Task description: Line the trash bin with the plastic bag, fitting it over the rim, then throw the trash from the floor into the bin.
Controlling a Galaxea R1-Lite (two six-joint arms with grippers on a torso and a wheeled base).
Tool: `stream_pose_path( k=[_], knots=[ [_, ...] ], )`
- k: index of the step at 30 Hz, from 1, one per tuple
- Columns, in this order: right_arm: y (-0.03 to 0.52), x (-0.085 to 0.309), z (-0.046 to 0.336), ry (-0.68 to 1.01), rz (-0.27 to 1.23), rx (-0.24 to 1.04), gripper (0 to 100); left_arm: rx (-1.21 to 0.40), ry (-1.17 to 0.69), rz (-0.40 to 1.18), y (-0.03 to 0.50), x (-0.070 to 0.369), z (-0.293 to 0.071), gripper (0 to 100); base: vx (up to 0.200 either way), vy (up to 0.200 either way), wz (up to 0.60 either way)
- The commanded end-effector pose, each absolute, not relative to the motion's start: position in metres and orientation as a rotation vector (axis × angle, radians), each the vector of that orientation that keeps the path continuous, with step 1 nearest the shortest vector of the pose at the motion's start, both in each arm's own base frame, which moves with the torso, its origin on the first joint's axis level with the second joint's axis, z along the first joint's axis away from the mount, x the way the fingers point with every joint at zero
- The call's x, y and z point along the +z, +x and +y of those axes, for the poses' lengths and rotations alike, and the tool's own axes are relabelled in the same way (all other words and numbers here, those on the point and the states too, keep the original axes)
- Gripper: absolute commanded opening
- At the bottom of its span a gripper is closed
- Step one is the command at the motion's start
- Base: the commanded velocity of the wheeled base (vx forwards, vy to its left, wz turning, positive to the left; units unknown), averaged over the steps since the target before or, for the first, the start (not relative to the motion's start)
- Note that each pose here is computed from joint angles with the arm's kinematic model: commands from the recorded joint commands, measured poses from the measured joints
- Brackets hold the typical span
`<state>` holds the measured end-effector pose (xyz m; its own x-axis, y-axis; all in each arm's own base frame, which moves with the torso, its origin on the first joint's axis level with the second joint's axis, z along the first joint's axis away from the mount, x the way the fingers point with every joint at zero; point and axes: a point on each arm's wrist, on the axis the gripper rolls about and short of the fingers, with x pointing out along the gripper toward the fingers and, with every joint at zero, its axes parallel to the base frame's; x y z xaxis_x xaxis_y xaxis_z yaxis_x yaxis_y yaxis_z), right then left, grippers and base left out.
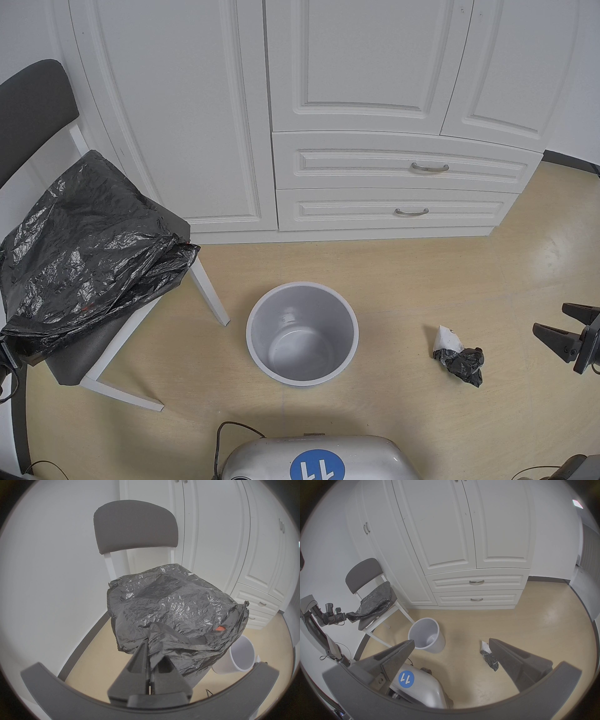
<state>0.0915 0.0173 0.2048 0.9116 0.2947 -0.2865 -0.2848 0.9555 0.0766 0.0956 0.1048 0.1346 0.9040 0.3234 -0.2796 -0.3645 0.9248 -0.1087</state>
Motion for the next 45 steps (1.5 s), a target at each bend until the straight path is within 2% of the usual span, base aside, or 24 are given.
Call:
stream_pose_path(
  k=[1,3,4,17,30,31,45],
  knots=[
    [0.092,0.205,0.017,0.033,0.299,0.3,100,0.36,-0.16,0.264,0.094,0.134,0.103,0,0.0,0.0,0.0],
    [0.092,0.205,0.017,0.033,0.299,0.3,100,0.358,-0.169,0.276,0.094,0.132,0.103,0,0.0,0.0,0.0],
    [0.092,0.205,0.018,0.033,0.301,0.3,100,0.357,-0.178,0.286,0.094,0.129,0.103,100,0.0,0.0,0.0],
    [0.091,0.206,0.017,0.034,0.292,0.3,100,0.419,-0.153,0.375,0.1,0.116,0.113,100,0.0,0.0,0.0],
    [0.09,0.207,0.017,0.034,0.288,0.298,100,0.421,-0.141,0.368,0.098,0.118,0.112,100,0.0,0.0,0.0],
    [0.09,0.207,0.017,0.034,0.287,0.298,100,0.421,-0.14,0.367,0.098,0.118,0.111,0,0.0,0.0,0.0],
    [0.091,0.207,0.017,0.034,0.285,0.299,100,0.417,-0.098,0.299,0.093,0.13,0.102,0,0.0,0.0,0.0]
  ],
)
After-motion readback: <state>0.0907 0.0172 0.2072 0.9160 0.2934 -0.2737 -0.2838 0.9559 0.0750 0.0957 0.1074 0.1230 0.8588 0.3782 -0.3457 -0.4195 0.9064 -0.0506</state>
